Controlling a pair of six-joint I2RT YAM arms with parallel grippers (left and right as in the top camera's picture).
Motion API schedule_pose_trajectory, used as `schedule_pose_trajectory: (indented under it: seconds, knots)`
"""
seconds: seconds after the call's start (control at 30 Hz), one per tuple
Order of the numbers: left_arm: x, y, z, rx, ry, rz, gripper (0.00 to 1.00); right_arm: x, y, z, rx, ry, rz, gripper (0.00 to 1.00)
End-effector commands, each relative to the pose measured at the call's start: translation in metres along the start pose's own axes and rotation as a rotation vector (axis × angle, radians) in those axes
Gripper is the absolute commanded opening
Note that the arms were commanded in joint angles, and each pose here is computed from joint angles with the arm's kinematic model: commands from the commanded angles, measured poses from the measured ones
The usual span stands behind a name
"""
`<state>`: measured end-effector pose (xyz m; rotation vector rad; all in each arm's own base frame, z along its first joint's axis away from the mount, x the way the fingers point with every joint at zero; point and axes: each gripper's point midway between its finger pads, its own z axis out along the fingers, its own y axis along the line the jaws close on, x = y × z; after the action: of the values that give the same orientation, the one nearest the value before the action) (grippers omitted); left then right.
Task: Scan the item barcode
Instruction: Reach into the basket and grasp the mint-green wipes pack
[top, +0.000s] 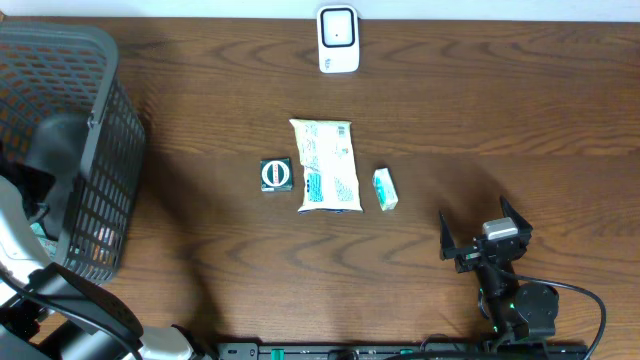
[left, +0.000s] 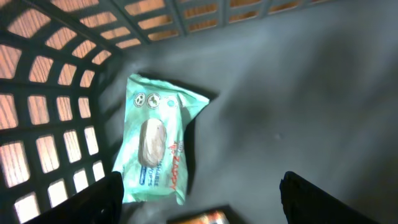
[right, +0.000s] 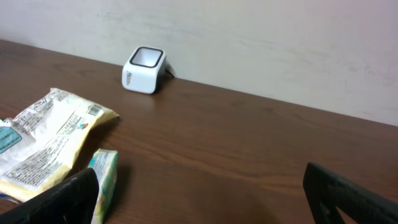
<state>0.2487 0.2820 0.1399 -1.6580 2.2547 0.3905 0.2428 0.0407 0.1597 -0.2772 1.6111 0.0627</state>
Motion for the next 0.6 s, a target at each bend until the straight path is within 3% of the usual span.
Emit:
schedule_pose_trajectory:
  seconds: [0.0,0.57]
  knots:
    - [0.007,0.012,0.019,-0.053,-0.005,0.074,0.80,0.000,0.002,0.000,-0.007,0.000,0.011,0.99]
    - [0.049,0.038,0.073,-0.149,0.002,0.115,0.80,0.000,0.002,0.000,-0.007,0.000,0.011,0.99]
